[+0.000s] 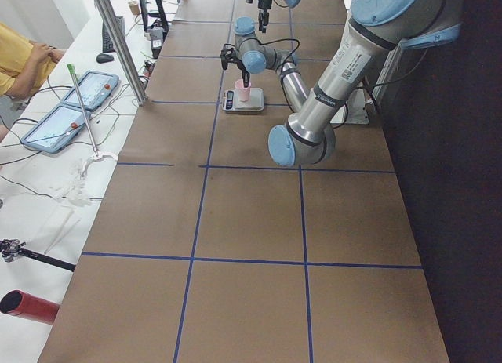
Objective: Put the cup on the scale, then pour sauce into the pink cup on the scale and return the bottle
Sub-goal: 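Release the cup and lift the left gripper while the right reaches the bottle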
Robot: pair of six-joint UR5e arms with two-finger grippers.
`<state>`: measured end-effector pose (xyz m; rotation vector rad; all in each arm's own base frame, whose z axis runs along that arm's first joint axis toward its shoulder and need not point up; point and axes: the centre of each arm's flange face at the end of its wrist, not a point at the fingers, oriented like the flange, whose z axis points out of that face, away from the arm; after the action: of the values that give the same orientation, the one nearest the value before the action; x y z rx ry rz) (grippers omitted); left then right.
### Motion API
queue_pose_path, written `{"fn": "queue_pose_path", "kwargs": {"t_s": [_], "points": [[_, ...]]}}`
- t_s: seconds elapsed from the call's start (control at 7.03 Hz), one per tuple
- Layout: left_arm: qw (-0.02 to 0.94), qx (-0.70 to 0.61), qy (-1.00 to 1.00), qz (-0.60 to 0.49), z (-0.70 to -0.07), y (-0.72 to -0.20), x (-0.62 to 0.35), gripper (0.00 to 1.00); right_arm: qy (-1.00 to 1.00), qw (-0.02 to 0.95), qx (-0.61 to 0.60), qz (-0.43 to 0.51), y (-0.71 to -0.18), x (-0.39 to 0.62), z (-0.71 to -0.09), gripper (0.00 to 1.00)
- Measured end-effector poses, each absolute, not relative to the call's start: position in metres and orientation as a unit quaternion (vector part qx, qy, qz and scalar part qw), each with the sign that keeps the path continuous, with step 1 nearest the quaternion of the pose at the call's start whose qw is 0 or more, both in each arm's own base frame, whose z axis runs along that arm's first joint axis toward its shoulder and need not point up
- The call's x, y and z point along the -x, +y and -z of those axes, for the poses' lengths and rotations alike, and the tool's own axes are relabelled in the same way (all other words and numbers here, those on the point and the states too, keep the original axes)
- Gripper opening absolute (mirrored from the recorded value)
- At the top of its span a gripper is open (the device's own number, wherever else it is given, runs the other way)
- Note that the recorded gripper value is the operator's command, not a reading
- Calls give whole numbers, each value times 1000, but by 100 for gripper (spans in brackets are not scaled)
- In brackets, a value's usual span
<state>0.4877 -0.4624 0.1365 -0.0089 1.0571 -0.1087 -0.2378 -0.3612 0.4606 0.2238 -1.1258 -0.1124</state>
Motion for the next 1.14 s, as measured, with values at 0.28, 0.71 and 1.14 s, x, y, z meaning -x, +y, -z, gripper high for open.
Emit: {"fn": "queue_pose_path", "kwargs": {"t_s": [0.28, 0.71, 1.14], "points": [[862, 1, 503, 59, -139, -470, -481, 43, -515, 848, -121, 9, -342, 270, -452, 100], [863, -3, 501, 64, -142, -475, -476, 44, -461, 864, -203, -28, -321, 296, -460, 100], [869, -28, 490, 66, -170, -498, -440, 46, -414, 866, -275, -52, -309, 310, -467, 100]]}}
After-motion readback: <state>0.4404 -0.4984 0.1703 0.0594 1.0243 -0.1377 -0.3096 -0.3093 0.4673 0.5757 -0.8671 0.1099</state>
